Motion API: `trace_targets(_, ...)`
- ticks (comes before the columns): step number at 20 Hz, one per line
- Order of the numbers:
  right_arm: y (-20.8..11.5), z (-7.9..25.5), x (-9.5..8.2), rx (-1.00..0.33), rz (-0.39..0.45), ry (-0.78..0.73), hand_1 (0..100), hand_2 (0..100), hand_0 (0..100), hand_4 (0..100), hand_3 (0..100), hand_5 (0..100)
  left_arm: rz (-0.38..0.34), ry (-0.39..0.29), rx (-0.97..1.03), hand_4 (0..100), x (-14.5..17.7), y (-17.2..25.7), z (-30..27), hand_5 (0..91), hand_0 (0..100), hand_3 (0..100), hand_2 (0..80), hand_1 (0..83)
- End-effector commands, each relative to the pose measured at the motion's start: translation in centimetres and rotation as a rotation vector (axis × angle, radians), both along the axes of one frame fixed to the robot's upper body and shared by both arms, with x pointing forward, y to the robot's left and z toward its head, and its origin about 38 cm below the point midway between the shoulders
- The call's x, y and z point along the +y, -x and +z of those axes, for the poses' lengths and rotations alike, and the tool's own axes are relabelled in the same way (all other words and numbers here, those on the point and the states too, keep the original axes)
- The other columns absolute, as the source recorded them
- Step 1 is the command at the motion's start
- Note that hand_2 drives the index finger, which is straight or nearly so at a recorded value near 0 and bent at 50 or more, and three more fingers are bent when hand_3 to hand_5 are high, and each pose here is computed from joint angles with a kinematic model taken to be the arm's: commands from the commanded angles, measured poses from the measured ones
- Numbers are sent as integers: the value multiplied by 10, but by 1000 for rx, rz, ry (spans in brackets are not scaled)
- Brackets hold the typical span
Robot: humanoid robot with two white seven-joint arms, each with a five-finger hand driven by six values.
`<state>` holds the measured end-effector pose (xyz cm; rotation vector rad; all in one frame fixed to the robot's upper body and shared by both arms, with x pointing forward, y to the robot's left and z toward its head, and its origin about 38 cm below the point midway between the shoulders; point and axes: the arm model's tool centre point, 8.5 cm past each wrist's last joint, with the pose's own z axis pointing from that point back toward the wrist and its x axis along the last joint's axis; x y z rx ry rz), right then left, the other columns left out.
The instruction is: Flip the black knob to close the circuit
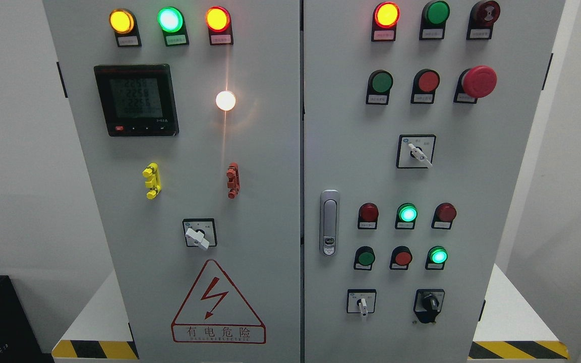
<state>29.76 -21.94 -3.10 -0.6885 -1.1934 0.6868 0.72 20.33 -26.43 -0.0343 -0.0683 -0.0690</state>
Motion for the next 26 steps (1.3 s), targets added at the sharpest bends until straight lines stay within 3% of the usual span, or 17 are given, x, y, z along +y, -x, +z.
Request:
trace_targets(1, -27, 94, -13, -245, -48, 34, 92, 908, 0, 946, 1000, 1000, 2, 3, -2, 0, -1, 6, 0, 0, 120, 0, 0, 556)
trace_targets(13, -68, 149, -23, -294, -102, 137, 65, 905, 0, 947, 1000, 1000, 2, 3, -2, 0, -1, 6, 0, 0, 120, 0, 0, 556)
trace_targets(15, -71, 153, -23, -304, -103, 158, 2, 904, 0, 946, 1000, 1000, 2, 3, -2, 0, -1, 6, 0, 0, 120, 0, 0, 556)
trace_targets(26, -83, 185, -24, -321, -119, 251, 0, 906, 0, 947, 1000, 1000, 2, 2, -2, 0, 0, 6, 0, 0, 120, 0, 0, 556)
